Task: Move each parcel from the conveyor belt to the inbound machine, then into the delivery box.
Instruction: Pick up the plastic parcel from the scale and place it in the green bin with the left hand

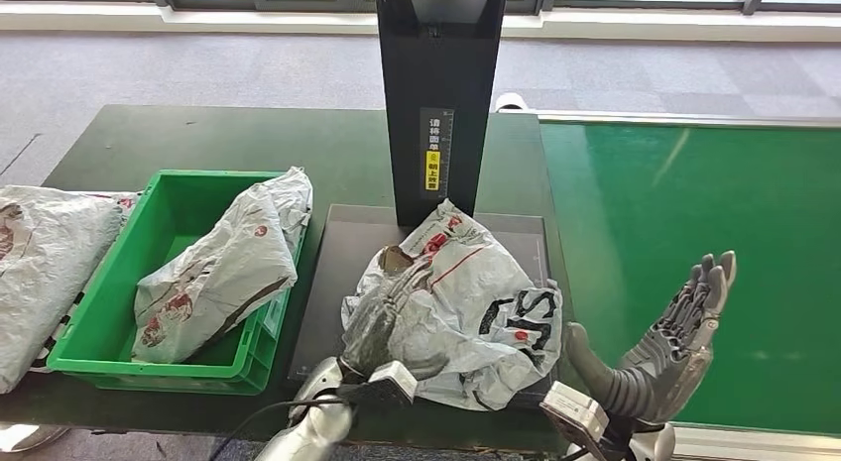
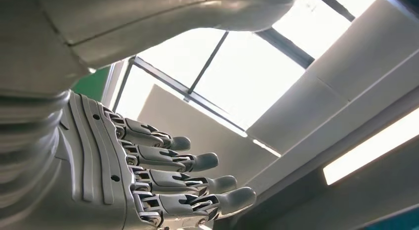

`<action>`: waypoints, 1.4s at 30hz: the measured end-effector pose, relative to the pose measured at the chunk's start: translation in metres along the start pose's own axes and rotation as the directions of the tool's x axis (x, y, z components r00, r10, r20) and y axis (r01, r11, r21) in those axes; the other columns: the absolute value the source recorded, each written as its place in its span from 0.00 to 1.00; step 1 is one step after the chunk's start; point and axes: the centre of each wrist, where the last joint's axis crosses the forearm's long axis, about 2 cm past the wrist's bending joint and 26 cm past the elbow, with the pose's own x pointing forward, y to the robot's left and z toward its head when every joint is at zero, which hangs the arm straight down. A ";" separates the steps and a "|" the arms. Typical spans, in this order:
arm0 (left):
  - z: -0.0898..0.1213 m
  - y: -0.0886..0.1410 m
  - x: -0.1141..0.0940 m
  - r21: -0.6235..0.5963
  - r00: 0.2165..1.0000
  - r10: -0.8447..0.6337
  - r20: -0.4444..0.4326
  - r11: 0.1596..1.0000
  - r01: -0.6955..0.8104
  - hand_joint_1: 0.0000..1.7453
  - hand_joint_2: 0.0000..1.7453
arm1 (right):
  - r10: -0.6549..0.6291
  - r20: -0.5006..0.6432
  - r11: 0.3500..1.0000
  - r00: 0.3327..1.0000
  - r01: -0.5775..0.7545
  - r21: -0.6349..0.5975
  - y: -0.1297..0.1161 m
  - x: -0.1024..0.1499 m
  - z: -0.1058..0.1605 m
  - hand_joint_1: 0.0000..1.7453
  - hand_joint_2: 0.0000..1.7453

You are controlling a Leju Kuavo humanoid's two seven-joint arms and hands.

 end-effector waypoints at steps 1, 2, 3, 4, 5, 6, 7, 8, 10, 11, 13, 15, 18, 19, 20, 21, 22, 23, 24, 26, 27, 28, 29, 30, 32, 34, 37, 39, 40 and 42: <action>0.000 -0.004 -0.001 -0.041 1.000 -0.031 -0.006 0.999 0.031 0.00 1.00 | 0.003 0.000 1.000 1.000 -0.003 -0.010 -0.001 0.000 -0.002 0.00 1.00; 0.001 -0.007 -0.001 -0.080 0.998 -0.057 -0.011 0.995 0.056 0.00 1.00 | 0.005 0.001 1.000 1.000 -0.005 -0.019 -0.002 0.000 -0.003 0.00 1.00; 0.002 -0.011 -0.002 -0.112 0.997 -0.077 -0.016 0.991 0.075 0.00 1.00 | 0.008 0.002 1.000 1.000 -0.008 -0.027 -0.004 0.001 -0.004 0.00 1.00; 0.002 -0.014 -0.003 -0.141 0.995 -0.096 -0.024 0.986 0.091 0.00 1.00 | 0.009 0.003 0.999 1.000 -0.009 -0.033 -0.004 0.001 -0.005 0.00 1.00; 0.003 -0.017 -0.004 -0.172 0.992 -0.118 -0.040 0.979 0.110 0.00 1.00 | 0.009 0.004 0.999 1.000 -0.009 -0.038 -0.005 0.002 -0.006 0.00 1.00; 0.004 -0.019 -0.005 -0.202 0.988 -0.144 -0.059 0.971 0.129 0.00 1.00 | 0.009 0.004 0.999 1.000 -0.009 -0.043 -0.006 0.002 -0.007 0.00 1.00; 0.004 -0.021 -0.006 -0.232 0.982 -0.170 -0.077 0.961 0.148 0.00 1.00 | 0.008 0.005 0.999 1.000 -0.008 -0.047 -0.006 0.003 -0.007 0.00 1.00; 0.005 -0.024 -0.006 -0.258 0.977 -0.192 -0.092 0.952 0.163 0.00 1.00 | 0.007 0.005 0.999 1.000 -0.007 -0.050 -0.006 0.003 -0.008 0.00 1.00; 0.006 -0.027 -0.007 -0.290 0.971 -0.213 -0.104 0.941 0.175 0.00 1.00 | 0.007 0.006 0.999 1.000 -0.006 -0.053 -0.006 0.003 -0.008 0.00 1.00; 0.007 -0.028 -0.008 -0.299 0.970 -0.217 -0.107 0.938 0.176 0.00 1.00 | 0.007 0.007 0.999 1.000 -0.006 -0.054 -0.006 0.004 -0.009 0.00 1.00; 0.007 -0.030 -0.008 -0.315 0.968 -0.224 -0.108 0.932 0.181 0.00 1.00 | 0.006 0.007 0.998 1.000 -0.006 -0.055 -0.007 0.004 -0.009 0.00 1.00; 0.008 -0.031 -0.009 -0.329 0.966 -0.233 -0.111 0.926 0.185 0.39 1.00 | 0.005 0.005 0.998 1.000 -0.004 -0.056 -0.006 0.004 -0.009 0.00 1.00; 0.009 -0.033 -0.010 -0.349 0.962 -0.246 -0.119 0.917 0.191 1.00 1.00 | -0.003 0.001 0.998 1.000 0.003 -0.063 -0.006 0.003 -0.010 0.00 1.00; 0.010 -0.034 -0.010 -0.358 0.960 -0.254 -0.122 0.913 0.196 1.00 1.00 | -0.006 0.000 0.998 1.000 0.006 -0.066 -0.006 0.003 -0.010 0.00 1.00; 0.010 -0.035 -0.011 -0.368 0.957 -0.263 -0.124 0.908 0.201 1.00 1.00 | -0.008 0.000 0.998 1.000 0.008 -0.069 -0.006 0.003 -0.011 0.00 1.00; 0.011 -0.035 -0.011 -0.376 0.954 -0.272 -0.127 0.903 0.208 1.00 1.00 | -0.011 0.000 0.997 1.000 0.011 -0.072 -0.005 0.003 -0.012 0.00 1.00; 0.011 -0.036 -0.011 -0.383 0.951 -0.282 -0.130 0.899 0.214 1.00 1.00 | -0.012 0.001 0.997 1.000 0.012 -0.074 -0.005 0.003 -0.013 0.00 1.00; 0.011 -0.036 -0.011 -0.387 0.948 -0.291 -0.131 0.895 0.221 1.00 1.00 | -0.014 0.002 0.997 1.000 0.014 -0.076 -0.005 0.003 -0.014 0.00 1.00; 0.012 -0.036 -0.011 -0.389 0.945 -0.300 -0.133 0.893 0.229 1.00 1.00 | -0.015 0.002 0.997 1.000 0.016 -0.078 -0.004 0.003 -0.015 0.00 1.00; 0.011 -0.036 -0.011 -0.384 0.938 -0.318 -0.136 0.890 0.246 1.00 1.00 | -0.018 0.003 0.997 1.000 0.018 -0.081 -0.003 0.003 -0.016 0.00 1.00; 0.011 -0.036 -0.011 -0.377 0.936 -0.326 -0.137 0.891 0.255 1.00 1.00 | -0.020 0.002 0.996 1.000 0.020 -0.082 -0.003 0.003 -0.016 0.00 1.00; 0.010 -0.035 -0.011 -0.368 0.934 -0.331 -0.132 0.892 0.264 1.00 1.00 | -0.022 -0.001 0.996 1.000 0.022 -0.084 -0.002 0.003 -0.016 0.00 1.00; 0.009 -0.035 -0.010 -0.355 0.934 -0.335 -0.122 0.894 0.275 1.00 1.00 | -0.026 -0.005 0.996 1.000 0.025 -0.086 -0.002 0.003 -0.016 0.00 1.00; 0.008 -0.034 -0.009 -0.340 0.934 -0.341 -0.109 0.895 0.287 1.00 1.00 | -0.029 -0.009 0.996 1.000 0.028 -0.088 -0.002 0.003 -0.016 0.00 1.00; 0.005 -0.032 -0.007 -0.307 0.931 -0.355 -0.082 0.898 0.316 1.00 1.00 | -0.033 -0.015 0.995 0.999 0.032 -0.090 -0.002 0.003 -0.015 0.00 1.00; 0.002 -0.029 -0.004 -0.260 0.931 -0.361 -0.049 0.905 0.337 1.00 1.00 | -0.033 -0.018 0.995 0.999 0.031 -0.090 -0.002 0.003 -0.014 0.00 1.00; -0.004 -0.022 0.002 -0.166 0.940 -0.339 0.034 0.926 0.340 1.00 1.00 | -0.022 -0.026 0.996 0.999 0.020 -0.089 -0.005 0.001 -0.012 0.00 1.00; -0.007 -0.018 0.005 -0.128 0.941 -0.330 0.070 0.933 0.337 1.00 1.00 | -0.016 -0.031 0.996 0.999 0.013 -0.088 -0.006 0.000 -0.011 0.00 1.00; -0.008 -0.016 0.006 -0.116 0.941 -0.328 0.078 0.935 0.336 1.00 1.00 | -0.015 -0.032 0.996 0.999 0.012 -0.088 -0.007 0.000 -0.010 0.00 1.00; -0.009 -0.013 0.008 -0.087 0.942 -0.321 0.095 0.940 0.330 1.00 1.00 | -0.013 -0.036 0.996 0.999 0.010 -0.088 -0.007 -0.001 -0.010 0.00 1.00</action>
